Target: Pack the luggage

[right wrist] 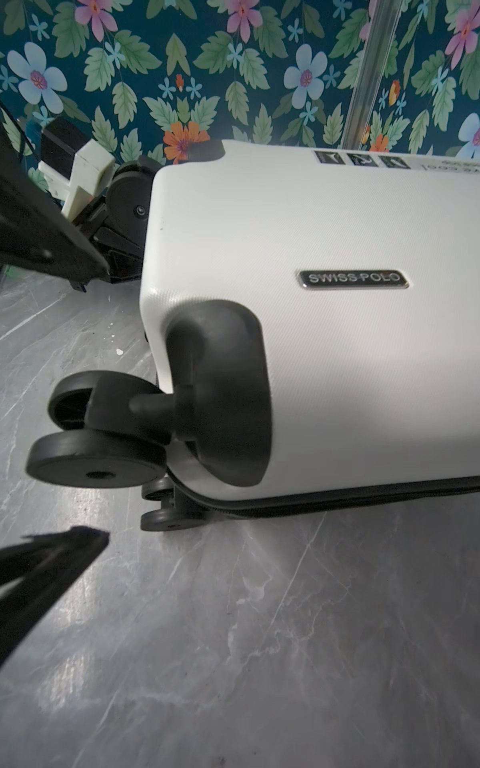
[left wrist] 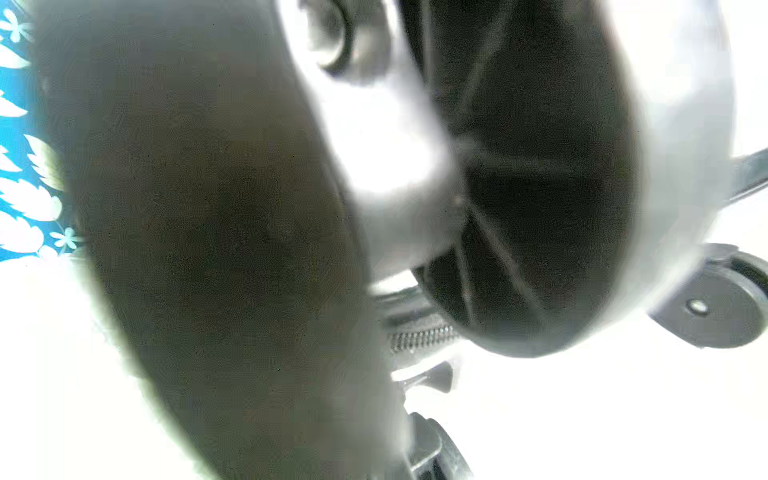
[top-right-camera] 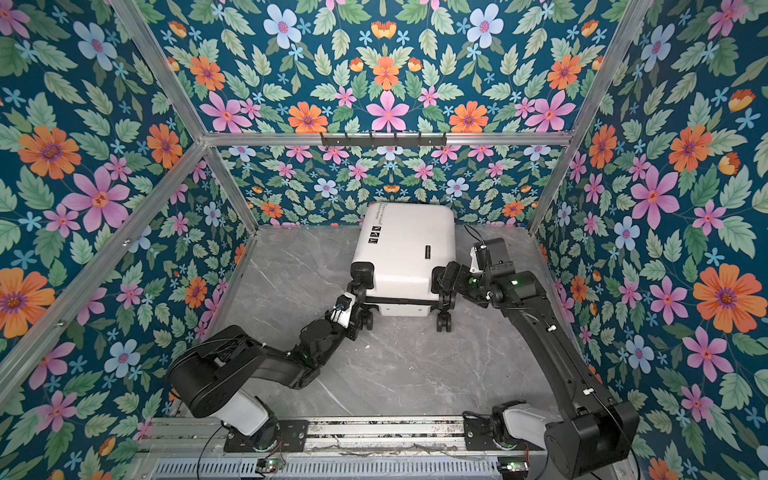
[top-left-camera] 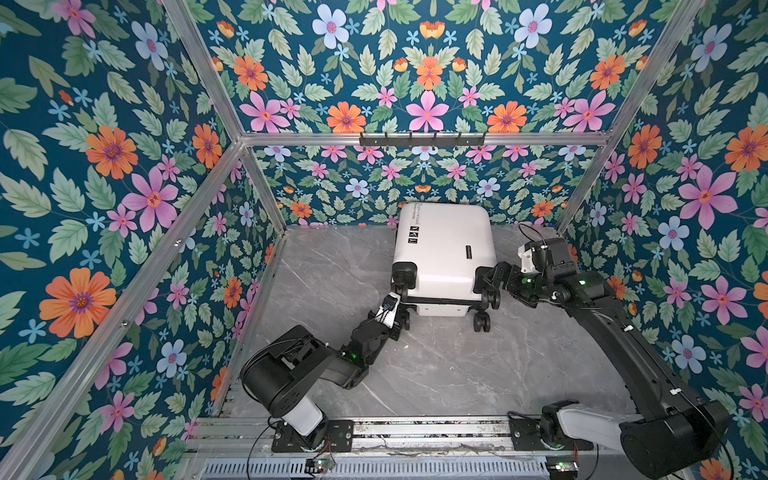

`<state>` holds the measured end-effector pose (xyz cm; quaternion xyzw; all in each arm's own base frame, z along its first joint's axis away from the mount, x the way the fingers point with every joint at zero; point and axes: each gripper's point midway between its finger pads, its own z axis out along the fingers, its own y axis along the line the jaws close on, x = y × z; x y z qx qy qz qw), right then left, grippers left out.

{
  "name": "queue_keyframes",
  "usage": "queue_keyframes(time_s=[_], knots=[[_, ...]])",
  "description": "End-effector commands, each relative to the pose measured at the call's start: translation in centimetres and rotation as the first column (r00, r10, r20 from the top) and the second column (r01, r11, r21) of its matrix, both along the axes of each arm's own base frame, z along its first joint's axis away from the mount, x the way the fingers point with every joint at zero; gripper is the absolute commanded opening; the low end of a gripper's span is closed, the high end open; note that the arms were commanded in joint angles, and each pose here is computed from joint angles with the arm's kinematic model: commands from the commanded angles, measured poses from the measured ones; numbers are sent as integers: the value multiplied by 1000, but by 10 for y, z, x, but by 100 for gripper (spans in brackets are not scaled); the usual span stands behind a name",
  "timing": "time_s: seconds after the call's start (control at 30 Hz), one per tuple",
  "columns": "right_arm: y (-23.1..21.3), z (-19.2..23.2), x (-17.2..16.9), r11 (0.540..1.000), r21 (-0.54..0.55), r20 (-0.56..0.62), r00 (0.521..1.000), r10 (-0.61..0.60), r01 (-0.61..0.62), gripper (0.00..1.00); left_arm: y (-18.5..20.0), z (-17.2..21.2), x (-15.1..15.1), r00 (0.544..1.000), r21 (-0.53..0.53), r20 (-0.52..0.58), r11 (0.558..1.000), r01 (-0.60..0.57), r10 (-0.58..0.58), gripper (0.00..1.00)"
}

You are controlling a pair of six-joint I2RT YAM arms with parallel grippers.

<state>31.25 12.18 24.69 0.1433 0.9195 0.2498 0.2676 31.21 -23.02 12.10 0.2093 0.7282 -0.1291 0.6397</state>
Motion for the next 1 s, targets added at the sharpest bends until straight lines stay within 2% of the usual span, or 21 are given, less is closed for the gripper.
queue_keyframes(time_s=[0.0, 0.13, 0.27, 0.53, 0.67, 0.77, 0.83, 0.9, 0.97], knots=[[0, -11, 4, 999, -42, -34, 999, 28, -29, 87, -1, 10, -2, 1000, -59, 5, 998, 5, -5, 0], [4, -33, 13, 996, -68, -112, 992, 58, -66, 79, 2, 11, -3, 1000, -84, -3, 996, -8, 8, 0], [10, -39, 20, 994, -58, -123, 989, 81, -89, 75, 1, 14, -2, 1000, -93, -1, 996, -7, 7, 0], [25, -46, 16, 989, 17, -124, 981, 150, -149, 57, 1, 16, -2, 1000, -99, 2, 995, -7, 7, 0], [24, -50, 10, 987, 14, -119, 980, 161, -160, 56, -2, 15, -1, 1000, -100, -1, 995, 2, -2, 0], [20, -53, 6, 986, -11, -146, 976, 160, -164, 63, -4, 16, -1, 1000, -102, -2, 995, 8, -8, 0], [19, -56, 6, 986, -23, -164, 973, 160, -166, 64, -4, 16, -1, 1000, -103, -1, 995, 11, -11, 0], [19, -56, 7, 986, -23, -167, 973, 159, -165, 63, -4, 16, -1, 1000, -103, -2, 995, 11, -11, 0], [20, -57, 8, 986, -20, -168, 973, 161, -166, 56, -4, 16, -1, 1000, -104, -2, 994, 13, -13, 0]])
